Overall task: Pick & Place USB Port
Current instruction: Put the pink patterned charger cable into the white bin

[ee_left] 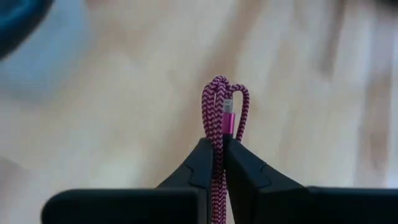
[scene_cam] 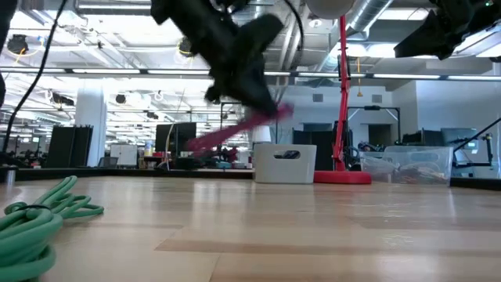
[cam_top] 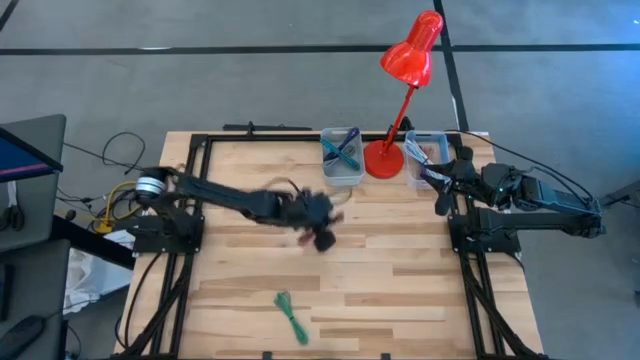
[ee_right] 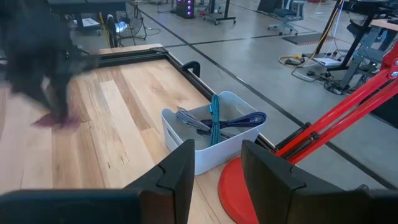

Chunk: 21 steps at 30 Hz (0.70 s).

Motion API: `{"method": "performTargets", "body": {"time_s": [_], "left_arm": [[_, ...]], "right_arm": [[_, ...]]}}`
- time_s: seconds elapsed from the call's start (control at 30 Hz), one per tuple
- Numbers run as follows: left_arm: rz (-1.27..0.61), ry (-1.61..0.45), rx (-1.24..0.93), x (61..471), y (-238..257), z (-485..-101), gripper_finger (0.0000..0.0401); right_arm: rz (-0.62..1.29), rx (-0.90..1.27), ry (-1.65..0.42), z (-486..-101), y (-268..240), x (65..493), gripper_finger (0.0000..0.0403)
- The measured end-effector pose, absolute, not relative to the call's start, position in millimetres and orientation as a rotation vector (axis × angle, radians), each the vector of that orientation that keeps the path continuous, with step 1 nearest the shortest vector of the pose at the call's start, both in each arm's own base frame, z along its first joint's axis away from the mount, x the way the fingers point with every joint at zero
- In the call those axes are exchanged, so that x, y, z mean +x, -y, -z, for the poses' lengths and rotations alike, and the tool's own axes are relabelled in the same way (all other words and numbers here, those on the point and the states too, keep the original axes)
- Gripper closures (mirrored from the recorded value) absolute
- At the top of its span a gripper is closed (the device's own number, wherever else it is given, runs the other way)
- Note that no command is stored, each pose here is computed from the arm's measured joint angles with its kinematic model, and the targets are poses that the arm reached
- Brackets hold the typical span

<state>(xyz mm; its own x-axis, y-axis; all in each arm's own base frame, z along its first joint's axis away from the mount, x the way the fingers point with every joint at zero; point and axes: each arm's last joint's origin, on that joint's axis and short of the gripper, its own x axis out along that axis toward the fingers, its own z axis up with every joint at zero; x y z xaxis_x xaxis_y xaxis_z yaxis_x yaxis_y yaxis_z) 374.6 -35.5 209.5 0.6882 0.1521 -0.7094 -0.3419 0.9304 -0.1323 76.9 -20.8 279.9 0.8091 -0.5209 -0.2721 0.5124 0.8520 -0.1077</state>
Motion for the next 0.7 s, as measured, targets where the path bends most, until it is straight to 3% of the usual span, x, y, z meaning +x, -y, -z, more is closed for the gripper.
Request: {"method": "performTargets", "body": {"time_s": [0.17, 0.33, 0.7], "left_arm": [[-0.387, -0.47, -0.098, 367.6, -4.8, -270.4, 0.0379], [-0.471, -0.317, -0.024, 365.3, -50.3, -293.3, 0.0379], [-0.436, -0.217, -0.147, 389.1, -147.0, -236.6, 0.0379]], "right_arm": [[0.553, -0.03, -0.299, -279.9, 20.8, 76.9, 0.0278], [0.553, -0.03, -0.299, -279.9, 20.8, 76.9, 0.0278], [0.553, -0.034, -0.3, -279.9, 20.9, 76.9, 0.0278]]}}
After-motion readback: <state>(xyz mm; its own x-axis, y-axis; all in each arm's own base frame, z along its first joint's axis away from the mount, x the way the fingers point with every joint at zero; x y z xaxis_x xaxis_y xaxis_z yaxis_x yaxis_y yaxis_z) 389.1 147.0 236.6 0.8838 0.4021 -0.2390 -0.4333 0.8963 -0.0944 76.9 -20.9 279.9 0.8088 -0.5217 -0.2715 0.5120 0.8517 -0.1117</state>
